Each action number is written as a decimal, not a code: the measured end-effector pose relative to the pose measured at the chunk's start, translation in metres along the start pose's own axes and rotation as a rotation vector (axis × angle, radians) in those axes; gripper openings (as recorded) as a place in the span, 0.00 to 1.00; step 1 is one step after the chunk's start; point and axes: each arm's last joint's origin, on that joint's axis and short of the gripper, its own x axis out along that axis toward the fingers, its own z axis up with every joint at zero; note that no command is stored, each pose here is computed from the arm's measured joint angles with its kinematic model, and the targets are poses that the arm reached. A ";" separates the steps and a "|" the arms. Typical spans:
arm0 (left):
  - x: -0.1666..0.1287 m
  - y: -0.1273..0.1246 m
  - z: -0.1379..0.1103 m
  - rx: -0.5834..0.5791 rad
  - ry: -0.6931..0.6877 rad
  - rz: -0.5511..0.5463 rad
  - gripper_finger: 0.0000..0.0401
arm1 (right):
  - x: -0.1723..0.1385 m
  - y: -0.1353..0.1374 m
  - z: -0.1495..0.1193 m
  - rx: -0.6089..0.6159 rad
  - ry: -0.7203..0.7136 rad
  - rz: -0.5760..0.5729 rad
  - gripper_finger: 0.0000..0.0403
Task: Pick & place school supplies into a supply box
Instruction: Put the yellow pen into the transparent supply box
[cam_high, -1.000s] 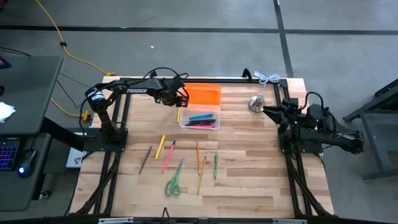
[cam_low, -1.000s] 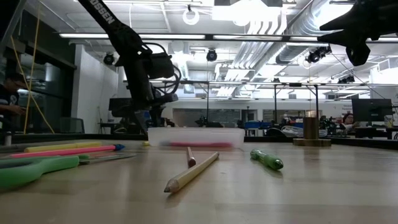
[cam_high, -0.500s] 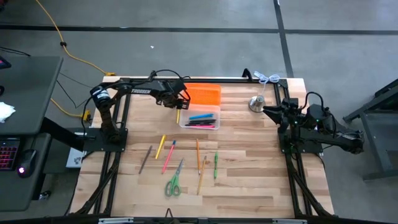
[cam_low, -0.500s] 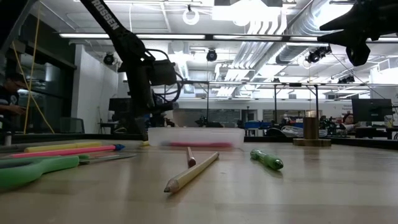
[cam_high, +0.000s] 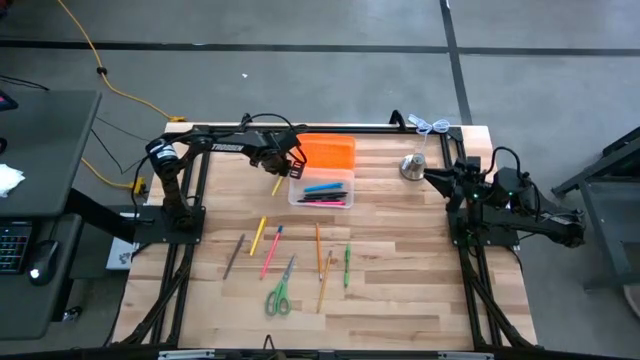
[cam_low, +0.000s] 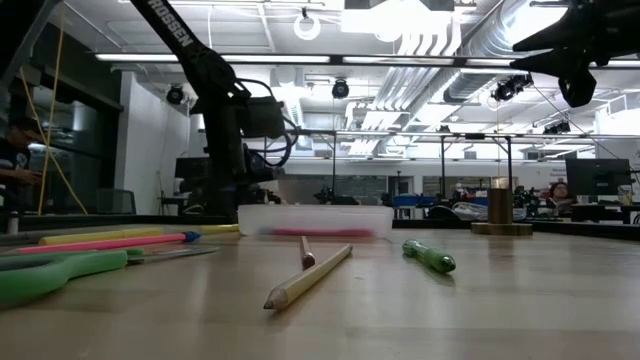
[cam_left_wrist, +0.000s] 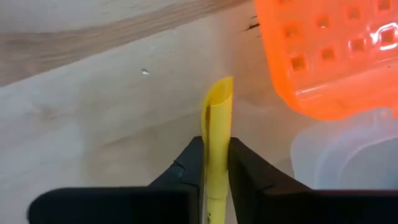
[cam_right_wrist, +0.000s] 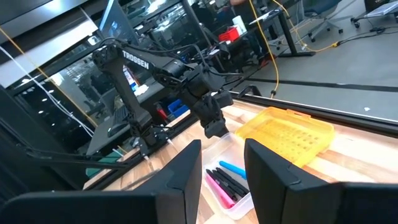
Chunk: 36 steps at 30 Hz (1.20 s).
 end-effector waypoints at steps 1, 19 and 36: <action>0.000 0.000 0.000 0.006 0.000 0.005 0.19 | 0.000 0.000 0.000 0.000 0.000 0.000 0.24; -0.013 0.010 -0.006 0.012 -0.012 0.120 0.16 | 0.000 0.000 0.000 0.001 0.002 0.003 0.25; -0.022 0.013 -0.011 0.012 0.043 0.119 0.17 | 0.000 0.000 0.000 0.000 -0.001 -0.002 0.25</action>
